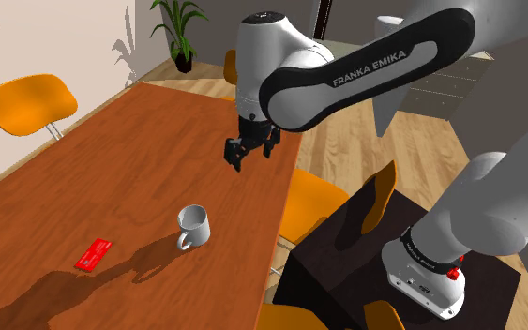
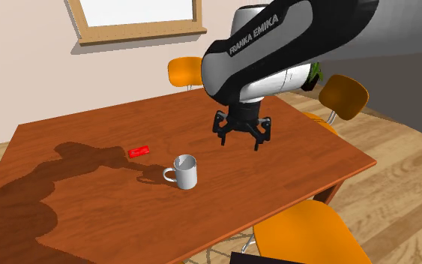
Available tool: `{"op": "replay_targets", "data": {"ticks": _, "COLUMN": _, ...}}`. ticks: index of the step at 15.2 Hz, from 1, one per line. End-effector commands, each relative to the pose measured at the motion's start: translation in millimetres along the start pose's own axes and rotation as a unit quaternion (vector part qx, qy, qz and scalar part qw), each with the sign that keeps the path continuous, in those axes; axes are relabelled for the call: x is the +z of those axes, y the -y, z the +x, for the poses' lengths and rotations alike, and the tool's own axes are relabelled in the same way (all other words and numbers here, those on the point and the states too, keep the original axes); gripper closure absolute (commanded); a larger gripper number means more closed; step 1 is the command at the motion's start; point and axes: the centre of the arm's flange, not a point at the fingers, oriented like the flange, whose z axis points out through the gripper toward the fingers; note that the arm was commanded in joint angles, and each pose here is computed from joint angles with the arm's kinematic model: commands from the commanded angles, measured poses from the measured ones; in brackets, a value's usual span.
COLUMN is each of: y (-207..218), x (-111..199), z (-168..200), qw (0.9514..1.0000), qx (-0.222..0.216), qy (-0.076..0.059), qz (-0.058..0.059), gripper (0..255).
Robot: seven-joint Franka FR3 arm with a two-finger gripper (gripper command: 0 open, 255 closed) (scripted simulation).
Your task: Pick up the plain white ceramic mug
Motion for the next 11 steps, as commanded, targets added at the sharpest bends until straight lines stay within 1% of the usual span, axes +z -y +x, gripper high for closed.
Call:
{"op": "replay_targets", "data": {"ticks": 1, "y": 20, "x": 19, "z": 3, "qw": 1.0, "qx": 0.001, "qy": 0.005, "qz": 0.002, "gripper": 0}}
{"op": "replay_targets", "data": {"ticks": 11, "y": 119, "x": 104, "z": 20, "qw": 0.9994, "qx": 0.0, "qy": 0.032, "qz": 0.009, "gripper": 0}}
